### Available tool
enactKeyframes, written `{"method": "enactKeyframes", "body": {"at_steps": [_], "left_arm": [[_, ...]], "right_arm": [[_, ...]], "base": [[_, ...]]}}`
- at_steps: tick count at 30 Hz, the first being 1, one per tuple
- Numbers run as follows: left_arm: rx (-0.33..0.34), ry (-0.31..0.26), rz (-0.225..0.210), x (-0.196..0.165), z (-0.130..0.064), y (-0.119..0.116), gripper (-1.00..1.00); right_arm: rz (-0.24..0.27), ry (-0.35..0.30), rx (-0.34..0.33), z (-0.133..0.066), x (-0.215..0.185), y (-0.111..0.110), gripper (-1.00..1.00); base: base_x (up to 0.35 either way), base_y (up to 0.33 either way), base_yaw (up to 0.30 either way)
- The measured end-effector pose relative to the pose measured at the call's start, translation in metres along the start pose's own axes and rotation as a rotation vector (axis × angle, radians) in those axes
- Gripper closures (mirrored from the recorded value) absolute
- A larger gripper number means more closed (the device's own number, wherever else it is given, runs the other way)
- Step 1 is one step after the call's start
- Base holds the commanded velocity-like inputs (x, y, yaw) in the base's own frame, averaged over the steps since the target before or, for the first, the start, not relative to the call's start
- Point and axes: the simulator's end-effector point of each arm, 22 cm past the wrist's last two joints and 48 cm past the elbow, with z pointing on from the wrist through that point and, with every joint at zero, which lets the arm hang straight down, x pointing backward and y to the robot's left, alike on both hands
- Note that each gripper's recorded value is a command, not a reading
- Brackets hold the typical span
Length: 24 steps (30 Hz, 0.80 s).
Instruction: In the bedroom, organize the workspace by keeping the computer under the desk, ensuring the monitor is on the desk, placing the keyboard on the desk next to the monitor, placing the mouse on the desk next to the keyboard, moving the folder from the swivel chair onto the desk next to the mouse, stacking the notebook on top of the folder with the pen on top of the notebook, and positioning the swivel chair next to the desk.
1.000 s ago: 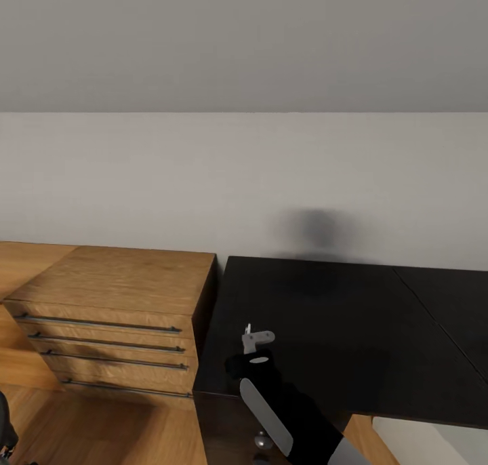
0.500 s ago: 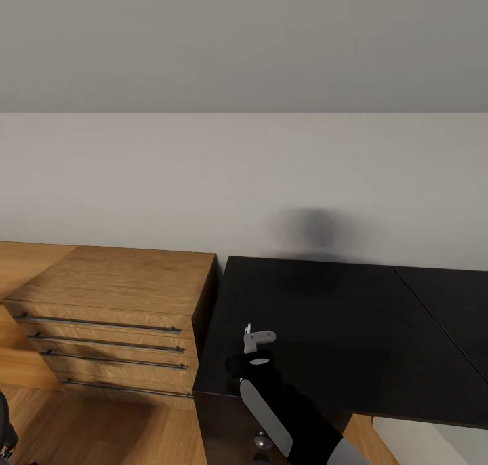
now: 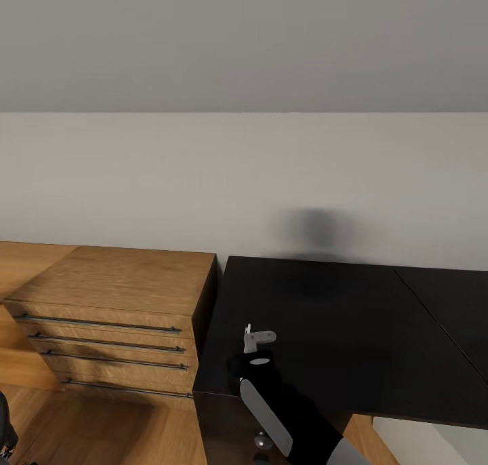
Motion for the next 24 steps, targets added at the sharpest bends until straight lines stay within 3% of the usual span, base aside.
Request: {"method": "enactKeyframes", "body": {"at_steps": [10,17,24], "left_arm": [[0.0,0.0,0.0,0.0,0.0,0.0,-1.0],[0.0,0.0,0.001,0.0,0.0,0.0,-1.0],[0.0,0.0,0.001,0.0,0.0,0.0,-1.0]], "right_arm": [[-0.003,0.017,-0.002,-0.001,0.001,-0.002,1.0],[0.041,0.053,0.009,0.0,-0.001,-0.017,1.0],[0.06,0.073,-0.011,-0.002,0.0,-0.015,1.0]], "base": [[0.0,0.0,0.0],[0.0,0.0,0.0],[0.0,0.0,0.0]]}}
